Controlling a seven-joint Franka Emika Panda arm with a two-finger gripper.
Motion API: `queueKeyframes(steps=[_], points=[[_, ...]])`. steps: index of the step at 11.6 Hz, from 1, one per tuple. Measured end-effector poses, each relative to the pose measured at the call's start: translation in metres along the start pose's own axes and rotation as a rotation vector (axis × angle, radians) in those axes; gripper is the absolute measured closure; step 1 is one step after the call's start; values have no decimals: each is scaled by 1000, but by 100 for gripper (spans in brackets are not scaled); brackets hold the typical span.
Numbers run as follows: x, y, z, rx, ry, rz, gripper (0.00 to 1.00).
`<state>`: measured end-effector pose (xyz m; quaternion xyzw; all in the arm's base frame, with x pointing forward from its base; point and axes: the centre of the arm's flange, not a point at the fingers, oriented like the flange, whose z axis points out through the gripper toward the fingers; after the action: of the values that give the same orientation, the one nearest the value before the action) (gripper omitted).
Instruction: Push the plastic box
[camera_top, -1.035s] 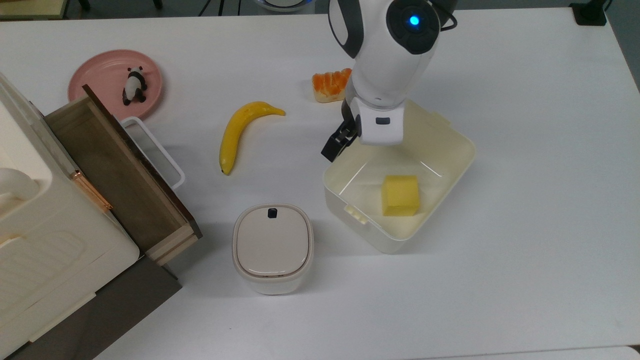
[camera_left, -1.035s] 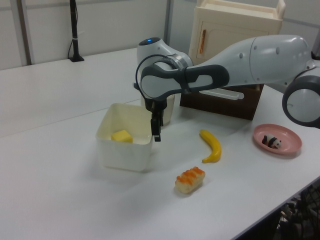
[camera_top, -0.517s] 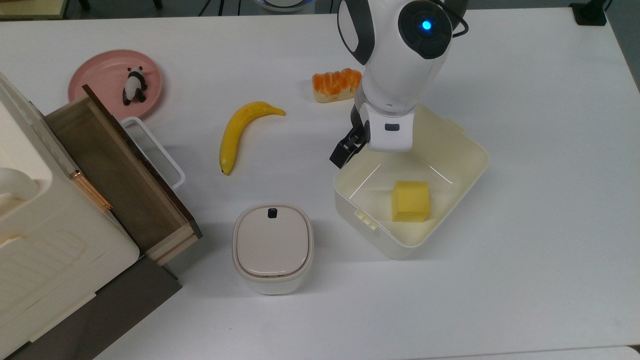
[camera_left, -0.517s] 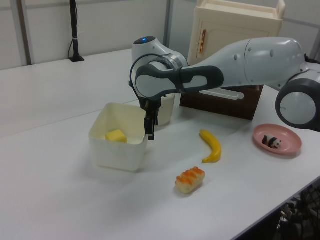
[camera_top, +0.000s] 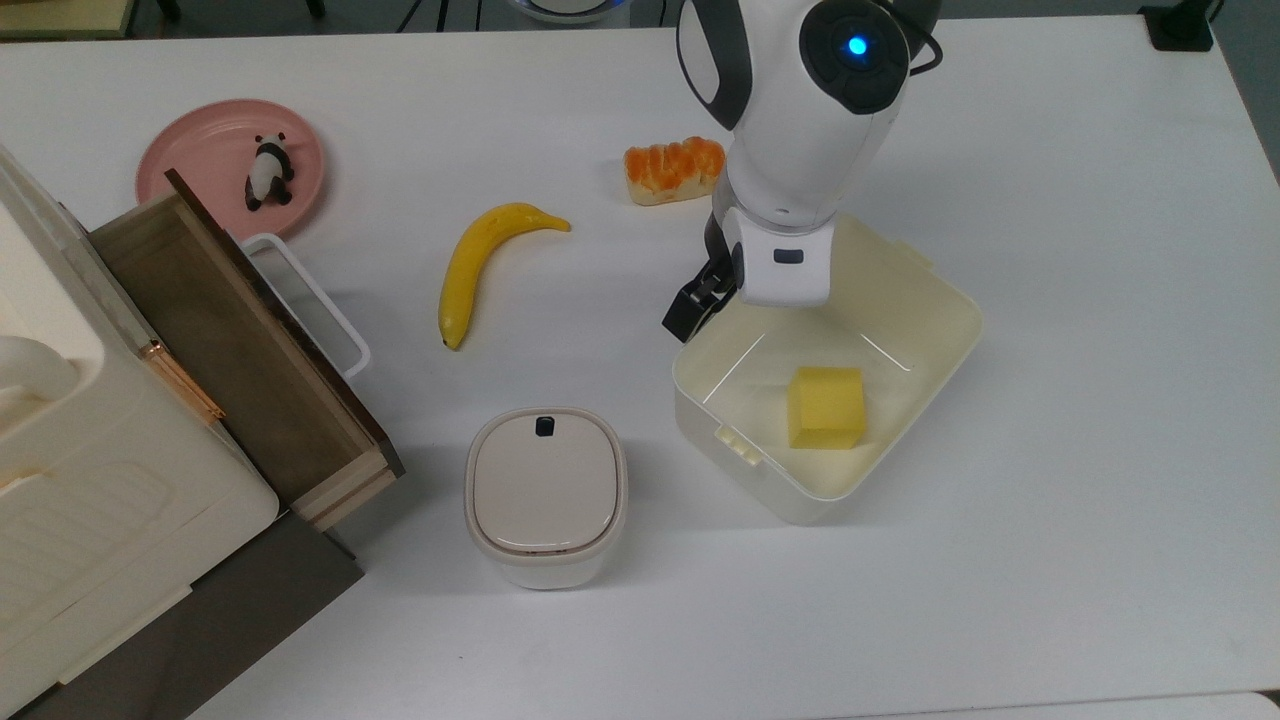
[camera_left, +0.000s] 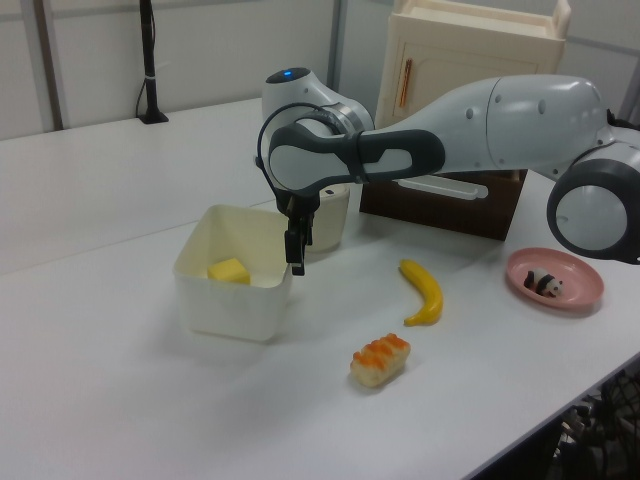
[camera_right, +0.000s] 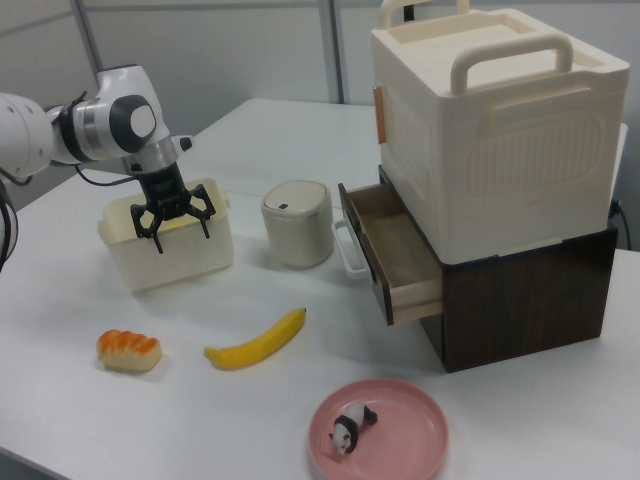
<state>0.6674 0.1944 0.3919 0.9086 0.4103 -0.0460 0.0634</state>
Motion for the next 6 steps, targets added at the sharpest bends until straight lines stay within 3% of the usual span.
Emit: queueKeyframes(steps=[6], points=[[-2,8,-13,-14,22,20,0]])
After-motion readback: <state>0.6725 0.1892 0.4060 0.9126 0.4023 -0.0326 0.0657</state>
